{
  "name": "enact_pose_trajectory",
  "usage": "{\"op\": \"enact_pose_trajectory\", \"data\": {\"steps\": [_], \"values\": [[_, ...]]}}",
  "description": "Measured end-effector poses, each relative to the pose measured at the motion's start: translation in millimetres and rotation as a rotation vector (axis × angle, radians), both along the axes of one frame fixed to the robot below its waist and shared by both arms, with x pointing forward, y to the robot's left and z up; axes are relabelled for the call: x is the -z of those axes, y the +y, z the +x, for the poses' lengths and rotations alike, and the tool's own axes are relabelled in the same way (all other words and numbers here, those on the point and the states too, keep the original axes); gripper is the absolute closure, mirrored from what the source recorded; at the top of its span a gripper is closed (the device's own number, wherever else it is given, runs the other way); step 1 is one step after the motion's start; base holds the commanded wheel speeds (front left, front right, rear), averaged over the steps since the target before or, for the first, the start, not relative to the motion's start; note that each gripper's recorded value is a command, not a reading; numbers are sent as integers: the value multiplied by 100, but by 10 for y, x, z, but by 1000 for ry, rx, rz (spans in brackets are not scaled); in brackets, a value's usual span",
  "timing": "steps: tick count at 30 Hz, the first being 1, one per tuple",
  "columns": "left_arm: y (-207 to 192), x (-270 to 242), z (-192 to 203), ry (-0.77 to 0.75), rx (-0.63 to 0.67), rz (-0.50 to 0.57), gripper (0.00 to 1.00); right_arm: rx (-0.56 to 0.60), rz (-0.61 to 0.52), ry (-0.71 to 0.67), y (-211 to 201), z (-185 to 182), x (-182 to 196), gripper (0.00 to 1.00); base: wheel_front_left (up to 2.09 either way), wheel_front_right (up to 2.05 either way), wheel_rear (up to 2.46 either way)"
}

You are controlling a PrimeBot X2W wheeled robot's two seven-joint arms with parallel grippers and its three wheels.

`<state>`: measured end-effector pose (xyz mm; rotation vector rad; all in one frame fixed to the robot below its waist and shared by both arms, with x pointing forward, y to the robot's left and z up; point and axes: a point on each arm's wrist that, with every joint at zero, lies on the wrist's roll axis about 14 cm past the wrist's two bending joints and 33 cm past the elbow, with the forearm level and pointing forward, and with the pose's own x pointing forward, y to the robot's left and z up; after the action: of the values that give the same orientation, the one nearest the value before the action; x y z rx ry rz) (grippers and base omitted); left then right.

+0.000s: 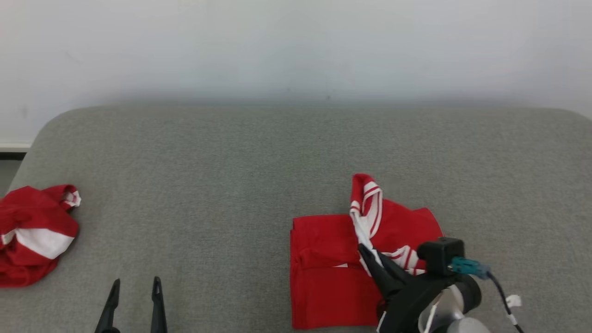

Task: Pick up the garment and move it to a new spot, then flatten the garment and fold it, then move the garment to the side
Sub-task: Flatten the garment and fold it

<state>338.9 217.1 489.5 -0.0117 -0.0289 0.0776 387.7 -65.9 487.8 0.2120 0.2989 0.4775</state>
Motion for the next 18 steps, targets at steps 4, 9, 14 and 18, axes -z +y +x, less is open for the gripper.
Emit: {"op": "enact_pose_trajectory", "data": {"steps": [4, 9, 14, 18], "values": [[35, 7, -41, 2, -14, -4, 0, -57, 9, 21, 277, -9, 87, 100, 0, 0, 0], [82, 16, -74, 5, -32, -7, 0, -92, 6, 39, 466, 12, 194, 100, 0, 0, 0], [89, 43, -74, 14, -35, -10, 0, -96, -13, 66, 527, 25, 355, 50, 0, 0, 0], [80, 58, -66, 18, -30, -13, 0, -113, 33, 17, 646, 28, 239, 0, 0, 0, 0]]}}
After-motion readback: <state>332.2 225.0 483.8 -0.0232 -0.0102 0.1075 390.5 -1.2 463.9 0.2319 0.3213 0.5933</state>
